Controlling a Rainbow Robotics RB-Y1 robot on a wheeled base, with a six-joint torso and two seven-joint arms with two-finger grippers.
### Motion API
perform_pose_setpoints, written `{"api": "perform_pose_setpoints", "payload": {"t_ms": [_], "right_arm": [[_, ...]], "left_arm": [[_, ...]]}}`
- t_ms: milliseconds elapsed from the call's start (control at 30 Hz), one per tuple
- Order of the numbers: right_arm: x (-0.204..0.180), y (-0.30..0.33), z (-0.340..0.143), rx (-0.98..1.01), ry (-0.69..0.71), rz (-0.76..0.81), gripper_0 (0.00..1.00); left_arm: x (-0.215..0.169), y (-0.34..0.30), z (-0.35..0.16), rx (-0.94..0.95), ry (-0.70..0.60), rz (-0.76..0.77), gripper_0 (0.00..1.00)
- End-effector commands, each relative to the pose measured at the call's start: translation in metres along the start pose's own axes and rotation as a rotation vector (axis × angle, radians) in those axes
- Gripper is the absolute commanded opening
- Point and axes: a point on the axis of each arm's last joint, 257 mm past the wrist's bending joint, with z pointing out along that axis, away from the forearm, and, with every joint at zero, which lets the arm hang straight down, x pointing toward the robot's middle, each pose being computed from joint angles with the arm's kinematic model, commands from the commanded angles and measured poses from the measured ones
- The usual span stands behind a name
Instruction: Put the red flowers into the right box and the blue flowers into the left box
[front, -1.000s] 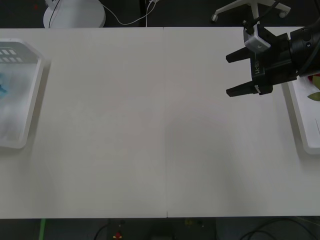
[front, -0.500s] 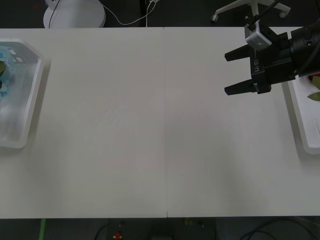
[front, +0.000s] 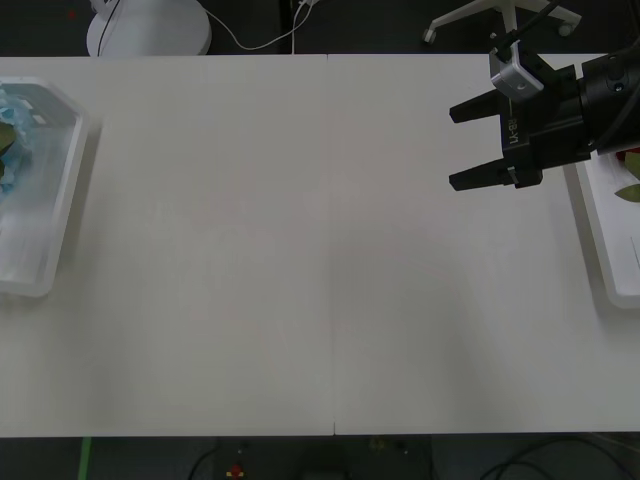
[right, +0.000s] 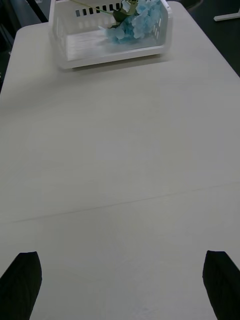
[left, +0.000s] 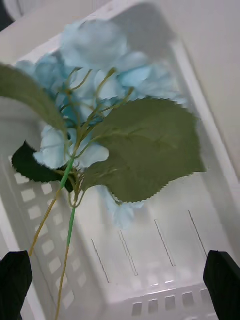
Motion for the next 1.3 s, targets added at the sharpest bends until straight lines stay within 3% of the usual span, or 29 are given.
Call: {"api": "perform_pose_setpoints", "payload": {"t_ms": [33,233,600,933,1300], "right_arm": [[0.001,-0.007,-0.012,0.025,0.004,-0.005,0.93],[0.001,-0.007,-0.012,0.025,0.004,-0.005,0.93],[0.001,-0.007,-0.012,0.025,0.004,-0.005,0.93],[0.001,-0.007,-0.012,0.025,0.004,-0.005,0.94],[0.001,-0.007,-0.012,0.025,0.004,-0.005,0.94]], "left_arm": [[-0.052,-0.029,-0.029,0.121,-0.208,0.237,1.00],[-0.070,-0.092,-0.042,0.327,-0.400,0.213,1.00],[-0.061,-0.191,-0.084,0.589,-0.529,0.258,1.00],[-0.060,-0.263,-0.093,0.733,-0.531,0.347,1.00],[-0.088,-0.355,-0.085,0.920,-0.520,0.434,1.00]]}}
